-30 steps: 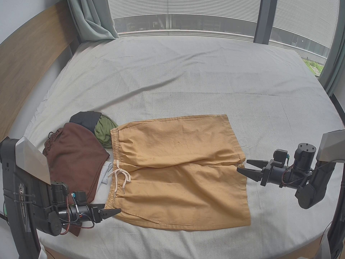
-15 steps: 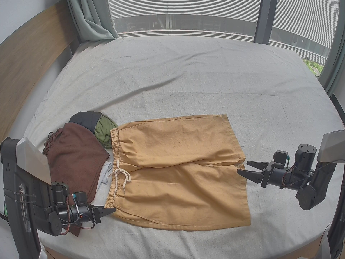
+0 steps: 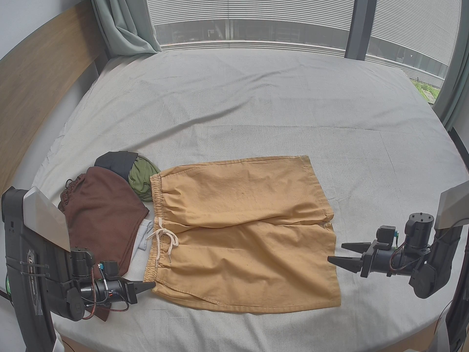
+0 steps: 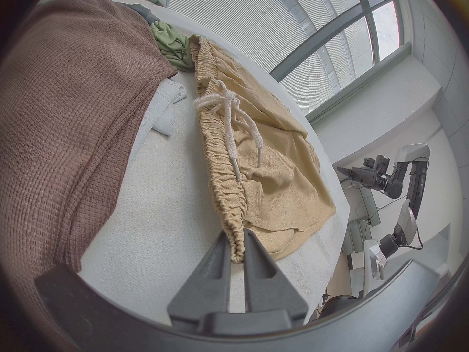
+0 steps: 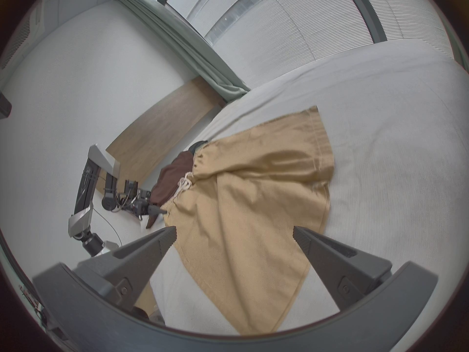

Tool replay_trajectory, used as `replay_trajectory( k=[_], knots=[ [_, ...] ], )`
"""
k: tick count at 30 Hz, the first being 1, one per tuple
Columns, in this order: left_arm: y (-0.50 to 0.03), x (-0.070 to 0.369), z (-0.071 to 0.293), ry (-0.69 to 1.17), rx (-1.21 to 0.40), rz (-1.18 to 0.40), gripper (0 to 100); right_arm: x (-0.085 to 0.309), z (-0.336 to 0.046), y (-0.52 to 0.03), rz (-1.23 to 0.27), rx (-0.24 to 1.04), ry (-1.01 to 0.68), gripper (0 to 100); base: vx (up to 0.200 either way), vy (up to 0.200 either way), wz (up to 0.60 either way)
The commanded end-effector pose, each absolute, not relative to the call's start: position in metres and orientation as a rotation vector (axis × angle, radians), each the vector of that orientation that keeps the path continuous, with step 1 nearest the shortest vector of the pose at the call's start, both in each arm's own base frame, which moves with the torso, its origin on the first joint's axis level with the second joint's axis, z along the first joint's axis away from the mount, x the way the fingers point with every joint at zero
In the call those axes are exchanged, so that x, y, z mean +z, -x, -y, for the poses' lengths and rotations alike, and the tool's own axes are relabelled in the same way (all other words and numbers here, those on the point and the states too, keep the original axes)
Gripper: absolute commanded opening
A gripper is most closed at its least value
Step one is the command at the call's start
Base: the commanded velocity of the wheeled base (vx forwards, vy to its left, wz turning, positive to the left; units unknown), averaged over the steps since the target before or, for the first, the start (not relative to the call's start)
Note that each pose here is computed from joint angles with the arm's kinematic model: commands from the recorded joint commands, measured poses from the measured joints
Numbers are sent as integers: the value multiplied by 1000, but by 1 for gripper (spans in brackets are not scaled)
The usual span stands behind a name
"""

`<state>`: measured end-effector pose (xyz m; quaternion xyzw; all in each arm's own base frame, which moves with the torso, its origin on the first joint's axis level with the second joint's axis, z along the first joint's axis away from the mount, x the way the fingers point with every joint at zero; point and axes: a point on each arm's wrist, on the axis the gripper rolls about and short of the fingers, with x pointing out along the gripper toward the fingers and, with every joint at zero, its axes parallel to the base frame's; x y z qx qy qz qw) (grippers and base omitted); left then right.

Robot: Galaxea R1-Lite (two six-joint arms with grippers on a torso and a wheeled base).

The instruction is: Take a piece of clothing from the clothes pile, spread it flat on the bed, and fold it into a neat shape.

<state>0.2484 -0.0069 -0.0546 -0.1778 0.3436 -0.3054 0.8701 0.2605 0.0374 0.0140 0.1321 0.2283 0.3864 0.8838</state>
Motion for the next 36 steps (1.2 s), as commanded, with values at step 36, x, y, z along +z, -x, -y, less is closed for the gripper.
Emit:
replay_trajectory(
  k=[36],
  knots=[
    [-248,-56,6,370,-637,-722,0,-48,-31,-216,-795,791,-279,100,0,0,0]
  ],
)
